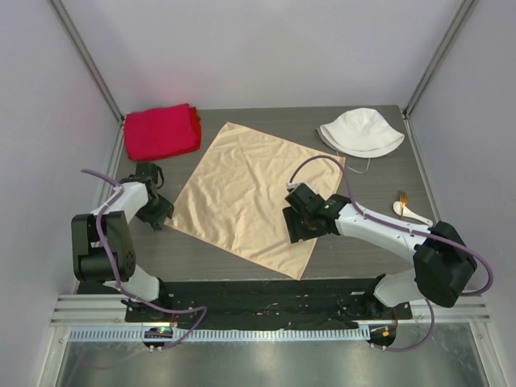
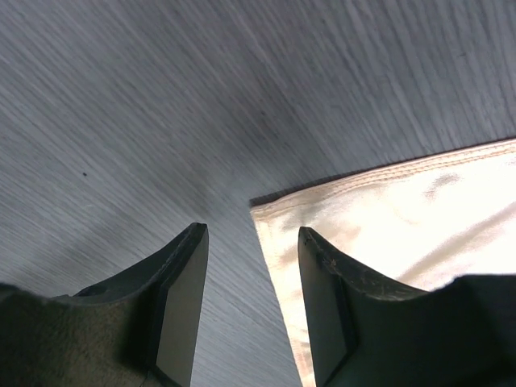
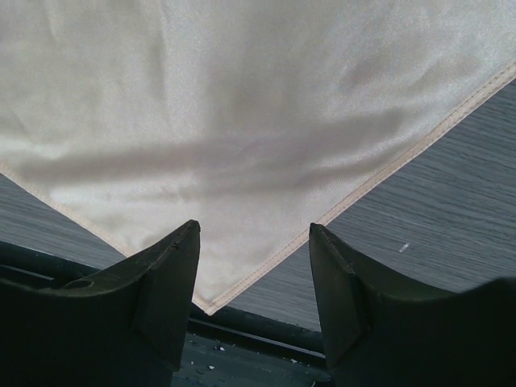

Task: Fold the napkin into a case and place the utensils inside
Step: Pick up the flattened napkin from the center of the board, then flatten the napkin at the center of the board.

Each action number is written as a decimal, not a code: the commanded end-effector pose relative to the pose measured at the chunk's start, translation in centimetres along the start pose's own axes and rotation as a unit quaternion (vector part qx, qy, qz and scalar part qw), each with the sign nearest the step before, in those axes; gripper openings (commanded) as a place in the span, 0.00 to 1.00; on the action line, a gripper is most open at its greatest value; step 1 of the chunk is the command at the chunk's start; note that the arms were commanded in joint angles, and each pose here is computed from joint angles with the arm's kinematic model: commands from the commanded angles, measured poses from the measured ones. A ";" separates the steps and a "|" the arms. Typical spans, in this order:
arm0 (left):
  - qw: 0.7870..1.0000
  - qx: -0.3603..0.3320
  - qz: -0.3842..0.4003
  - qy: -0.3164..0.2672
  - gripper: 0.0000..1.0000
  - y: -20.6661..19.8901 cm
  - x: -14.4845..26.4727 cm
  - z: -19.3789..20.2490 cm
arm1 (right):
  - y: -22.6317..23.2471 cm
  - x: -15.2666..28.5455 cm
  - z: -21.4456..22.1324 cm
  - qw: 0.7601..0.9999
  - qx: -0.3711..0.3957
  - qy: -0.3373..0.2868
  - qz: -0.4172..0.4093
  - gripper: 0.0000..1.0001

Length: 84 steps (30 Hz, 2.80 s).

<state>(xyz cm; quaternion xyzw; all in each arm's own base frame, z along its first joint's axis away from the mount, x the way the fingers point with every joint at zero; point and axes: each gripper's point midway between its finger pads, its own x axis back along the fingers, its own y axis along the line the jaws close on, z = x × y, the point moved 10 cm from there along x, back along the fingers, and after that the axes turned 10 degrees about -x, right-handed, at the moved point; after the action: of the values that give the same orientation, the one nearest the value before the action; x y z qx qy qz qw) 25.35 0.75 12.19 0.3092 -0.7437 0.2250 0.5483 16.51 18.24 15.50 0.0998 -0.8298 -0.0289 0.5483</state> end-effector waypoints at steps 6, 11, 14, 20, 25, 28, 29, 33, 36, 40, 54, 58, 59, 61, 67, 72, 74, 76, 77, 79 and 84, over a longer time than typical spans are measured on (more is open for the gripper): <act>0.999 0.011 -0.037 -0.036 0.52 -0.9 -0.4 -0.8 | 0.5 1.6 -1.1 0.998 -0.013 -0.053 -0.024 0.61; 0.999 0.002 -0.037 -0.034 0.51 -1.6 -0.8 -0.7 | 0.4 1.5 -1.0 0.998 -0.011 -0.052 -0.024 0.61; 0.998 0.001 -0.055 -0.034 0.52 -1.5 -1.3 -0.4 | 0.4 1.5 -0.9 0.998 -0.011 -0.054 -0.024 0.61; 0.997 -0.002 -0.071 -0.026 0.46 -1.6 -2.3 -0.2 | 0.2 1.7 -0.6 0.998 -0.010 -0.051 -0.031 0.62; 0.997 -0.009 -0.070 -0.039 0.33 -1.9 -2.2 -0.5 | 0.4 1.6 0.2 0.998 -0.004 -0.041 -0.038 0.74; 0.996 -0.013 -0.065 -0.057 0.16 -1.8 -1.4 -0.9 | 0.7 1.3 1.2 0.999 0.002 -0.030 -0.036 0.83; 0.996 -0.015 -0.064 -0.063 0.08 -1.8 -1.1 -1.1 | 0.8 1.0 1.6 0.999 0.006 -0.023 -0.032 0.85; 0.994 -0.029 -0.054 -0.094 0.00 -1.7 0.2 -1.9 | 1.7 0.6 3.4 0.999 0.030 -0.011 -0.033 0.86; 0.994 -0.032 -0.022 -0.101 0.00 -2.4 1.0 -2.4 | 2.4 0.5 4.7 0.998 0.059 -0.014 -0.028 0.84; 0.995 -0.032 0.029 -0.094 0.00 -3.5 1.5 -2.7 | 3.2 0.2 6.2 0.995 0.094 -0.006 -0.025 0.59; 0.995 -0.035 0.024 -0.091 0.00 -3.2 1.5 -2.5 | 5.3 -0.6 10.5 0.980 0.198 0.013 -0.016 0.54; 0.995 -0.034 0.022 -0.090 0.00 -3.1 1.5 -2.4 | 5.4 -0.7 10.9 0.977 0.213 0.013 -0.005 0.56; 0.995 -0.035 0.021 -0.090 0.00 -3.0 1.5 -2.4 | 5.6 -0.8 11.0 0.977 0.215 0.010 -0.002 0.55; 0.995 -0.034 0.021 -0.088 0.00 -3.0 1.5 -2.3 | 5.6 -1.3 11.0 0.975 0.220 0.005 0.019 0.55; 0.996 -0.033 0.020 -0.085 0.00 -3.0 1.5 -2.2 | 5.6 -2.0 11.2 0.971 0.225 -0.022 0.072 0.47; 0.996 -0.033 0.020 -0.086 0.00 -2.8 1.7 -2.2 | 5.4 -1.5 10.9 0.972 0.213 -0.049 0.091 0.30; 0.995 -0.037 0.024 -0.086 0.00 -2.8 1.9 -2.1 | 5.2 -0.8 10.5 0.973 0.200 -0.070 0.085 0.23; 0.995 -0.036 0.029 -0.090 0.00 -2.7 2.3 -2.1 | 5.2 0.4 9.7 0.975 0.184 -0.097 0.078 0.13; 0.995 -0.038 0.032 -0.091 0.00 -2.6 2.4 -2.1 | 5.2 0.9 9.2 0.973 0.180 -0.121 0.083 0.10; 0.993 -0.039 0.048 -0.099 0.00 -2.6 3.3 -2.1 | 5.1 2.1 8.3 0.971 0.167 -0.149 0.089 0.01; 0.983 -0.043 0.104 -0.143 0.00 -2.2 6.8 -2.5 | 4.6 6.2 5.0 0.952 0.130 -0.257 0.103 0.01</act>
<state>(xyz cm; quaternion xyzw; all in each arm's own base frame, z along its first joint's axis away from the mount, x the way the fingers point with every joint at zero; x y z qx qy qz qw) 27.65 -0.50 15.92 0.2687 -0.8143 0.1923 0.4772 7.11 21.72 14.80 0.1248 -0.8897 0.1583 0.4095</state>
